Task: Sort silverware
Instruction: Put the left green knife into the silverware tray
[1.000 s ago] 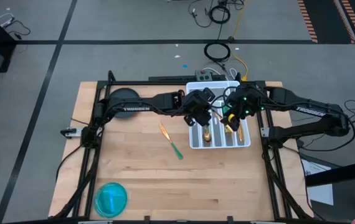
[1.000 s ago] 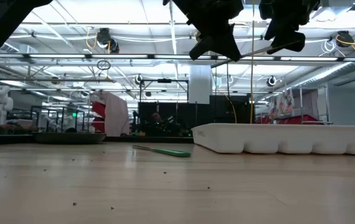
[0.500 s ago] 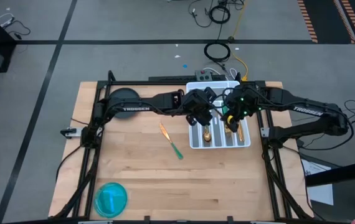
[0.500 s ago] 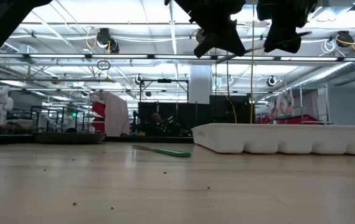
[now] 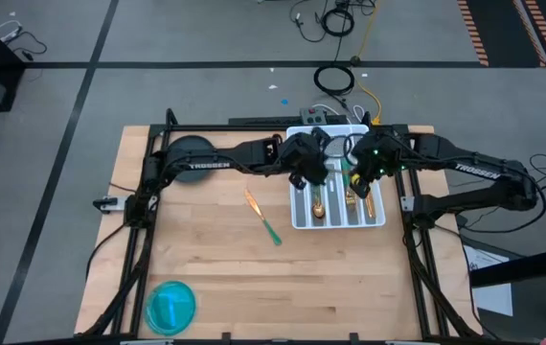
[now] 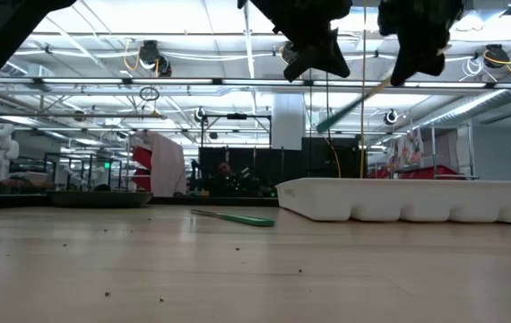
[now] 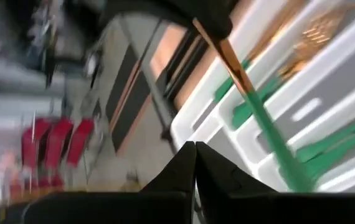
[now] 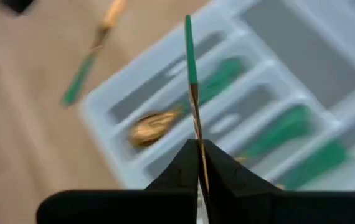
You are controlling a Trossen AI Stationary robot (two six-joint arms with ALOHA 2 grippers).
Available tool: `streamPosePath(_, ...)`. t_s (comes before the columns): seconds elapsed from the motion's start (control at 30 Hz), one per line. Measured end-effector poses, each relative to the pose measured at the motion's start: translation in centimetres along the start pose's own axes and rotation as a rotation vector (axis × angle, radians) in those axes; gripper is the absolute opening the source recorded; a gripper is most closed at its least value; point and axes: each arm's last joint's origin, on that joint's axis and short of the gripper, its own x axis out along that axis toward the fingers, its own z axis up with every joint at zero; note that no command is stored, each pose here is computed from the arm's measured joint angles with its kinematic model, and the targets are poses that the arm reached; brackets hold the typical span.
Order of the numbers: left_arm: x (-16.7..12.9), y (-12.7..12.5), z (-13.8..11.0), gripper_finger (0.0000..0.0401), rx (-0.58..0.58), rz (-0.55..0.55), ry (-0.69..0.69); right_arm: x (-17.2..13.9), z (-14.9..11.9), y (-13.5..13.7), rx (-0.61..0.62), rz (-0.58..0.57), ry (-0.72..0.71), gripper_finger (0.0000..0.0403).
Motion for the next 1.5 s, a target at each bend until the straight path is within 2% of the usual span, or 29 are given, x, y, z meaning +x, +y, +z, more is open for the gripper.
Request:
streamPosePath(0.2,0.4,1.4,-2.3,0.0018,-0.131,0.125,0.162,-0.8,-0.5,-1.2,0.125,-0.154,-0.025,0.0000)
streamPosePath(0.33,0.5,1.8,-3.1,0.0019,-0.206,0.163,0.226,-1.1,-1.2,-2.1,0.184,-0.300,0.002,0.0000)
streamPosePath(0.57,-0.6,2.6,-3.5,0.0020,-0.407,0.223,0.252,-1.9,-2.8,-3.2,0.159,-0.570,0.091,0.0000)
streamPosePath(0.63,-1.0,2.9,-3.3,0.0020,-0.512,0.237,0.212,-2.0,-3.1,-3.4,0.140,-0.623,0.126,0.0000)
streamPosePath(0.77,-3.0,3.9,-3.1,0.0018,-0.750,0.218,0.094,-2.1,-3.2,-3.5,0.111,-0.644,0.130,0.0000)
streamPosePath(0.9,-6.0,5.1,-2.9,0.0009,-0.910,0.152,-0.040,-1.7,-3.5,-3.6,0.071,-0.680,0.128,0.0000)
streamPosePath(1.1,-10.0,4.1,-2.6,0.0004,-0.942,0.070,-0.214,1.8,-6.4,-3.9,0.015,-0.675,0.146,0.0000)
streamPosePath(1.3,-14.2,1.3,-2.7,0.0002,-0.990,0.138,-0.421,3.3,-7.8,-3.9,-0.022,-0.726,0.129,0.0000)
streamPosePath(1.43,-16.7,-1.0,-3.3,0.0002,-1.071,0.184,-0.584,3.1,-7.8,-4.0,0.001,-0.749,0.123,0.0000)
streamPosePath(1.5,-17.4,-2.3,-3.7,0.0005,-1.133,0.180,-0.637,3.4,-7.8,-4.1,0.051,-0.767,0.132,0.0000)
